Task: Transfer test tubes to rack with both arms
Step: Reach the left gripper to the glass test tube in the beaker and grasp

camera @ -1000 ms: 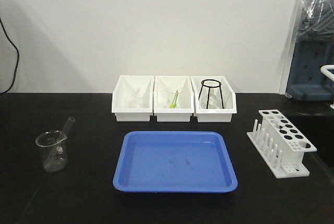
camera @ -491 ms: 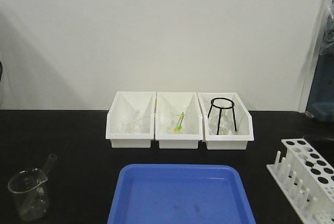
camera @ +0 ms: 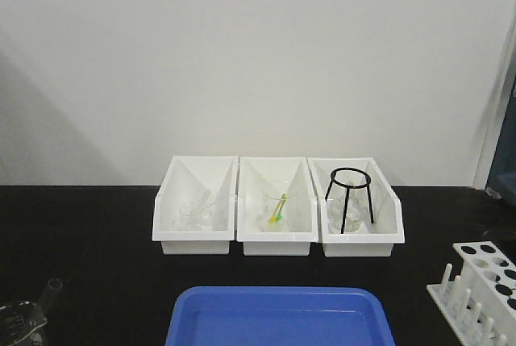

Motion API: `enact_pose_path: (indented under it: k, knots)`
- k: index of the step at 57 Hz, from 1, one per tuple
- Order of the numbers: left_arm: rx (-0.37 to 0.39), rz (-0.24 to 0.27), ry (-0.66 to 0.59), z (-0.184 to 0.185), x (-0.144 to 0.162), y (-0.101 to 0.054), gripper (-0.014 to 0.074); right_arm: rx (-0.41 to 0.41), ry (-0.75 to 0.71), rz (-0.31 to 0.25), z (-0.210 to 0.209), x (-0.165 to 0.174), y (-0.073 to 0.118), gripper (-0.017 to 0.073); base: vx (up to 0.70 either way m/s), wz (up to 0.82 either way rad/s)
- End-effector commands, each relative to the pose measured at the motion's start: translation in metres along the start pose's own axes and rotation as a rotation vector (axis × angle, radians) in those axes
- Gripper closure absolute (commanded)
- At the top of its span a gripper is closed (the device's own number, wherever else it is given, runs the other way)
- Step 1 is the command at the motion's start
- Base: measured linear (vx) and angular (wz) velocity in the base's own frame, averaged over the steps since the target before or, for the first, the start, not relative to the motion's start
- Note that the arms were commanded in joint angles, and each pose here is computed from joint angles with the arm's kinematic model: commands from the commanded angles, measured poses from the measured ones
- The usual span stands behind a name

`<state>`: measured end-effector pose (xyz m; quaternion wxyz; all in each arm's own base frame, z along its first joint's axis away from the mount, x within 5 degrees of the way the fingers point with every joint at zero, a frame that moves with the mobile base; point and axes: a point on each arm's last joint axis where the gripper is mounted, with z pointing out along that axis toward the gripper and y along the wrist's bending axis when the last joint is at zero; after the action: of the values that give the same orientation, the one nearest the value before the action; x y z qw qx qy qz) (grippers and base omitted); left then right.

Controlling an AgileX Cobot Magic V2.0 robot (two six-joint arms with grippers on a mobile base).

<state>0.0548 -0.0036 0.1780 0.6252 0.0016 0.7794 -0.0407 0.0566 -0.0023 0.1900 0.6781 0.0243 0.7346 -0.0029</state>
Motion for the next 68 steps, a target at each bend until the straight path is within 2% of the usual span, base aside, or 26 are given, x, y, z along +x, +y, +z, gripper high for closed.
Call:
enact_pose_path:
  k: [1, 27, 43, 60, 64, 68]
  knots:
    - [0.004, -0.012, -0.066, 0.002, 0.001, 0.0, 0.0611, 0.003, -0.078, -0.013, 0.0, -0.004, 0.0, 0.0567, 0.06, -0.01]
    - [0.004, -0.007, -0.068, 0.002, 0.001, 0.0, 0.0611, -0.001, -0.078, -0.013, 0.0, -0.004, 0.0, 0.0567, 0.01, 0.0]
    - [0.015, -0.003, -0.221, 0.0, -0.013, -0.001, 0.0611, -0.002, -0.092, -0.013, 0.0, -0.005, 0.0, 0.0567, 0.0, 0.0]
    - [0.015, -0.003, -0.23, -0.001, -0.014, -0.001, 0.0611, -0.003, -0.102, -0.013, 0.0, -0.006, 0.0, 0.0567, 0.0, 0.0]
    - [0.019, -0.002, -0.285, -0.003, -0.021, -0.002, 0.0611, -0.007, -0.165, -0.021, -0.001, -0.012, 0.001, 0.0567, 0.0, 0.0]
    - [0.029, -0.004, -0.406, -0.007, -0.033, -0.002, 0.0611, -0.013, -0.24, -0.005, -0.003, -0.019, 0.001, 0.0567, 0.0, 0.0]
